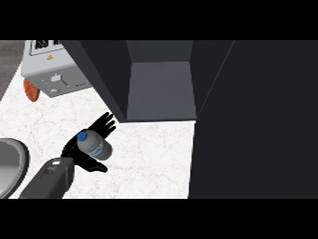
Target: Pick up the bottled water, place it into the cabinet and close the cabinet
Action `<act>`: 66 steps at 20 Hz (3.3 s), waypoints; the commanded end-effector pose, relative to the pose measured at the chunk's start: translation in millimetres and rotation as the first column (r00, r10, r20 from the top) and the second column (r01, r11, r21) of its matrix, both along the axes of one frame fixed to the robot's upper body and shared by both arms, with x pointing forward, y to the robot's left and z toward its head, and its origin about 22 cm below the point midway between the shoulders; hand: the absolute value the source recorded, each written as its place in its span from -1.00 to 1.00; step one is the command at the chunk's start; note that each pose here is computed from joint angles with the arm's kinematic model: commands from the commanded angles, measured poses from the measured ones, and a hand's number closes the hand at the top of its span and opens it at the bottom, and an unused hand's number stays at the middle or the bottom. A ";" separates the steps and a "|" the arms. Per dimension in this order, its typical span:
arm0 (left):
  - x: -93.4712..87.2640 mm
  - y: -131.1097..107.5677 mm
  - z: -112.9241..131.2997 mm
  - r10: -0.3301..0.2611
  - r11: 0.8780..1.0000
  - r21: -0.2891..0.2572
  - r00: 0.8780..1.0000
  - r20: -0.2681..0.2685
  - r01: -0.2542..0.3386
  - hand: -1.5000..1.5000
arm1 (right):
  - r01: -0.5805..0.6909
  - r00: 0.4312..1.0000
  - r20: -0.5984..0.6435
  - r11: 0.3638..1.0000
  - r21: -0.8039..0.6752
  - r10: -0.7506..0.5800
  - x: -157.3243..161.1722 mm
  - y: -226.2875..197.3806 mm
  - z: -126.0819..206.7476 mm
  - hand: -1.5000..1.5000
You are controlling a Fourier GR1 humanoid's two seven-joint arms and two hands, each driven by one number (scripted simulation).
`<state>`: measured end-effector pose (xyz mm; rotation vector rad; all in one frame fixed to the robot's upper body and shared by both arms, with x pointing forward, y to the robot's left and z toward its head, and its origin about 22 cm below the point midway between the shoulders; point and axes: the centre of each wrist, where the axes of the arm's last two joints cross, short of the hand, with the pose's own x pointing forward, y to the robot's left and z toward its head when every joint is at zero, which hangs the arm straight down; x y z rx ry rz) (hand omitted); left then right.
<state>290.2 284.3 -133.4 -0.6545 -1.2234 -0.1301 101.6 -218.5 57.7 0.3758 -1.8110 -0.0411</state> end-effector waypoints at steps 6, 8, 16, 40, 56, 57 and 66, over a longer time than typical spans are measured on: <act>-9.8 -6.5 -7.1 -0.129 0.981 -0.137 0.989 0.072 0.138 1.00 | 0.021 1.000 -0.011 1.000 -0.011 -0.021 -3.0 -0.2 1.2 -1.00; -1.4 -10.0 -2.5 -0.102 0.978 -0.174 0.992 0.080 0.115 1.00 | 0.010 1.000 -0.005 1.000 -0.003 -0.010 2.6 -7.8 0.5 -1.00; 0.3 -16.0 0.2 -0.102 0.981 -0.152 0.987 0.122 0.120 1.00 | 0.017 1.000 -0.016 1.000 -0.010 -0.017 -3.7 -3.4 -6.2 -1.00; -25.8 14.5 17.6 0.475 0.861 -0.255 0.875 0.096 -0.439 1.00 | 0.007 1.000 -0.015 1.000 -0.020 -0.007 3.8 -9.0 12.5 -1.00; 6.7 -96.8 120.0 0.390 0.917 -0.195 0.881 0.267 -0.347 1.00 | -0.012 0.999 -0.033 1.000 0.010 0.012 9.9 16.7 -6.9 -1.00; 8.8 -104.5 120.7 0.398 0.914 -0.189 0.886 0.240 -0.359 1.00 | -0.037 0.999 -0.019 0.999 0.018 0.037 11.0 17.7 -24.6 -1.00; 54.9 -164.6 184.6 0.401 0.915 -0.104 0.863 0.307 -0.389 1.00 | -0.025 0.998 -0.055 1.000 0.012 0.026 1.0 7.7 -17.9 -1.00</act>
